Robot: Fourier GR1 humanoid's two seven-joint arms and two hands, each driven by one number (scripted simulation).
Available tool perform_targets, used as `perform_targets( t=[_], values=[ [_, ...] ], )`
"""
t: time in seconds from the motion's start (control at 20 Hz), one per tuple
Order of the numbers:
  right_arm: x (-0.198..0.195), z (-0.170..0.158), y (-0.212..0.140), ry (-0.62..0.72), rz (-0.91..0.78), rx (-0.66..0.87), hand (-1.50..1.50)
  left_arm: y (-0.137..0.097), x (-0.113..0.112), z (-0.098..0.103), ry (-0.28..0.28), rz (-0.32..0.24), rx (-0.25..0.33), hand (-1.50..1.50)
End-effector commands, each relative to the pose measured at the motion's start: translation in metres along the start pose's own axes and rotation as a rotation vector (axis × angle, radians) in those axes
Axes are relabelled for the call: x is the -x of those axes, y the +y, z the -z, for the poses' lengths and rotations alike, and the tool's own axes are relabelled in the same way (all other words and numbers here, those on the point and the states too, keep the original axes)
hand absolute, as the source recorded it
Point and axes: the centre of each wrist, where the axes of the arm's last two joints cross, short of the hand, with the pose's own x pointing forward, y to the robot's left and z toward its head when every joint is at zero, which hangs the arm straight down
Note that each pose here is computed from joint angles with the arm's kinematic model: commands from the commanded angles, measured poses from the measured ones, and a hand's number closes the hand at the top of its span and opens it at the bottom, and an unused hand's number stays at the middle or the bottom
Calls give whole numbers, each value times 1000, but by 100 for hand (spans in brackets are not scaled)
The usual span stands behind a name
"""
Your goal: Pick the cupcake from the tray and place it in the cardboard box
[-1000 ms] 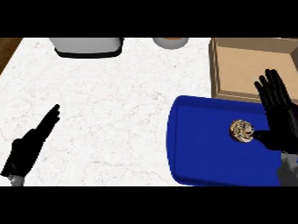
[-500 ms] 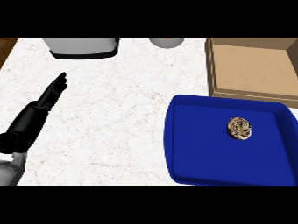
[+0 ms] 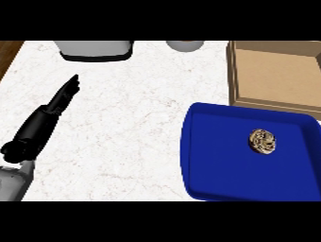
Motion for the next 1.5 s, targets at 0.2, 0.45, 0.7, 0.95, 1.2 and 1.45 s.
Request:
perform_targets(
  t=[0.2,0.45,0.7,0.95,1.2,1.45],
  values=[
    [-63,18,28,74,-251,-314,-150,1,-12,21,-9,-9,15,0],
    [-104,30,42,137,-362,-404,-150,5,-13,24,-13,-3,3,0],
    [-140,43,55,229,-416,-463,-150,-8,-4,17,-17,18,10,0],
    [-143,36,91,272,-385,-494,-150,4,-8,19,-8,11,11,0],
    [-144,57,100,302,-382,-536,-150,-10,-6,9,-11,4,-1,0],
    [-133,52,123,337,-472,-481,-150,-8,6,12,4,4,2,0]
  ],
)
